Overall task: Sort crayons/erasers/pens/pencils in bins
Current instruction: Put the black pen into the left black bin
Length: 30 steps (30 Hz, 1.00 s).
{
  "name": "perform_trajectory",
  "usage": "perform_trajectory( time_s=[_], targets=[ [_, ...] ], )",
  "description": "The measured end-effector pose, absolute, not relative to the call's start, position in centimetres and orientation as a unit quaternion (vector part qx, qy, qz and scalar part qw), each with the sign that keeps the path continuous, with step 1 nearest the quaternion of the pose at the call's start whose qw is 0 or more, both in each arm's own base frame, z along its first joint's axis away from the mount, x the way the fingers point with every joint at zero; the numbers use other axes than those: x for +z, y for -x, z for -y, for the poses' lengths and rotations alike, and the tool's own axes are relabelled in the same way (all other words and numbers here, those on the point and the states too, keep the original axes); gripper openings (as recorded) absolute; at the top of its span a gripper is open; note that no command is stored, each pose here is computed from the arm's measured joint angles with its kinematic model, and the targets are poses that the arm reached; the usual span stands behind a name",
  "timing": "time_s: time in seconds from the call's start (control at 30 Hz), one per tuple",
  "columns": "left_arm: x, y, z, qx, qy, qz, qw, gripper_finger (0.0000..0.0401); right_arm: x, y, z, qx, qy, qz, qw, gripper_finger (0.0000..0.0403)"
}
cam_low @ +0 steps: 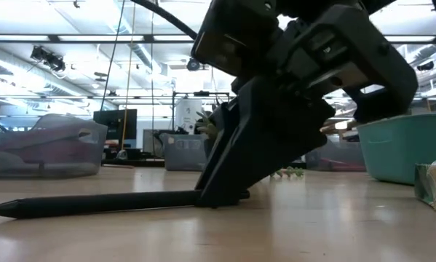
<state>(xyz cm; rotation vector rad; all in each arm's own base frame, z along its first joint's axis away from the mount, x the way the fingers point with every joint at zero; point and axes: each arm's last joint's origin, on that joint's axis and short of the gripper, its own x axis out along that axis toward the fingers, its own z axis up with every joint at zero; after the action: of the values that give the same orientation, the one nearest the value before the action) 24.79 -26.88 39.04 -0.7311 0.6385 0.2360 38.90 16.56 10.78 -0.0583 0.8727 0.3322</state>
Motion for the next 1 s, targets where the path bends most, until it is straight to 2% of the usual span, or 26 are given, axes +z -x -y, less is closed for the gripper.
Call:
perform_trajectory(
  time_s=[0.17, 0.37, 0.53, 0.73, 0.8, 1.0],
  targets=[
    [39.1, -24.8, 26.9, 0.11, 0.349, -0.306, 0.879, 0.0025, 10.4, -38.7, -16.4, 0.155, 0.035, -0.425, 0.891, 0.0095],
    [39.1, -25.0, 26.8, 0.108, 0.341, -0.306, 0.882, 0.0016, 9.7, -37.9, -16.1, 0.15, 0.036, -0.44, 0.885, 0.004],
    [39.1, -25.0, 26.8, 0.105, 0.347, -0.311, 0.879, 0.0008, 9.9, -38.1, -16.2, 0.14, 0.017, -0.444, 0.885, 0.0028],
    [39.0, -24.9, 27.0, 0.096, 0.359, -0.327, 0.869, 0.0017, 12.2, -38.3, -15.7, 0.108, 0.0, -0.43, 0.896, 0.0026],
    [39.1, -24.9, 26.9, 0.095, 0.357, -0.327, 0.87, 0.0021, 13.7, -38.5, -15.3, 0.093, -0.016, -0.411, 0.907, 0.0004],
    [40.6, -25.0, 25.9, 0.082, 0.35, -0.312, 0.88, 0.0014, 18.9, -38.8, -13.0, 0.039, -0.094, -0.337, 0.936, 0.0001]
  ],
)
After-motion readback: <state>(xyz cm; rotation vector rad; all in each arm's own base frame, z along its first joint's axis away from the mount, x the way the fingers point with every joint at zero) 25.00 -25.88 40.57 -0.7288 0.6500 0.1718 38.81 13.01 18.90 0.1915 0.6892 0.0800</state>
